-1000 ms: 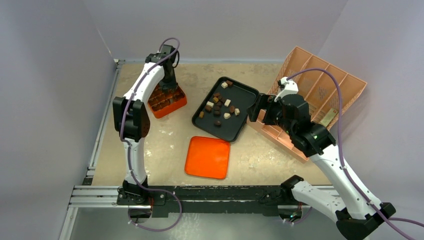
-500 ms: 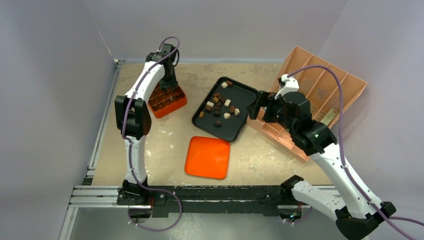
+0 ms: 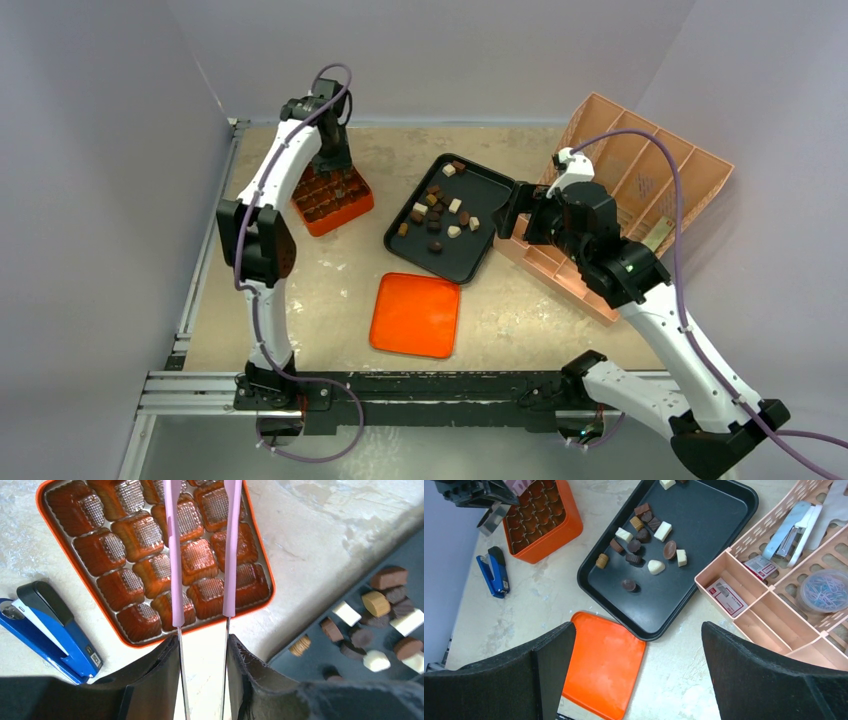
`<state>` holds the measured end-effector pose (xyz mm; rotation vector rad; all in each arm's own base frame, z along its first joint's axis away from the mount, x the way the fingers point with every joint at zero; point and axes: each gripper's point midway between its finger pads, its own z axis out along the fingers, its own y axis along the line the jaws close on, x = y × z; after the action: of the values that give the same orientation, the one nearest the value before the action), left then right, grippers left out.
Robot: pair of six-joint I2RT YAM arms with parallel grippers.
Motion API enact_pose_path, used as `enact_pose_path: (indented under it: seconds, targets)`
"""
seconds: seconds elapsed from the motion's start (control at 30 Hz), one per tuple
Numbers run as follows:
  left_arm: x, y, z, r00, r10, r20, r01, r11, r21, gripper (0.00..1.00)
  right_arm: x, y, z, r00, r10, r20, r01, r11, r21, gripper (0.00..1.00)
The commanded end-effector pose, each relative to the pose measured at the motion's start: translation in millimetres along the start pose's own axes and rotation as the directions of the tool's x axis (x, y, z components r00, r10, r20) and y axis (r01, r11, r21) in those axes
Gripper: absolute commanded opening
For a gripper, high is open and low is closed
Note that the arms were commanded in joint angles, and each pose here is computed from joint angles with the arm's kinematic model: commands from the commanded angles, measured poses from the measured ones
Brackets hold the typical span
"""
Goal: Pack the chocolate
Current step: Place the fake chocolate in the packing box, then pick up the fake chocolate from the plate.
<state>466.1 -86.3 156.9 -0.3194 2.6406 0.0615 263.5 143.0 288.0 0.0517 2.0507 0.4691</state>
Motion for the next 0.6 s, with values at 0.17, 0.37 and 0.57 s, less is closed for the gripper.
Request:
enact_pose_path:
  seconds: [0.17,0.37,0.57]
  targets:
    - [7,-9,-73,0.999,0.013,0.046,-0.021,0.983,0.183,0.35,-10,8,-2,1.0,0.0,0.023,0.0,1.0,-0.026,0.98]
    - [38,-20,-92,0.996,0.089,0.025,-0.092,0.97,0.225,0.34,-10,5,-7,1.0,0.007,0.025,-0.006,1.0,-0.015,0.98]
    - [78,-33,-109,0.983,0.181,0.006,-0.177,0.952,0.249,0.32,-17,0,-13,0.999,0.016,0.051,-0.016,1.0,0.012,0.98]
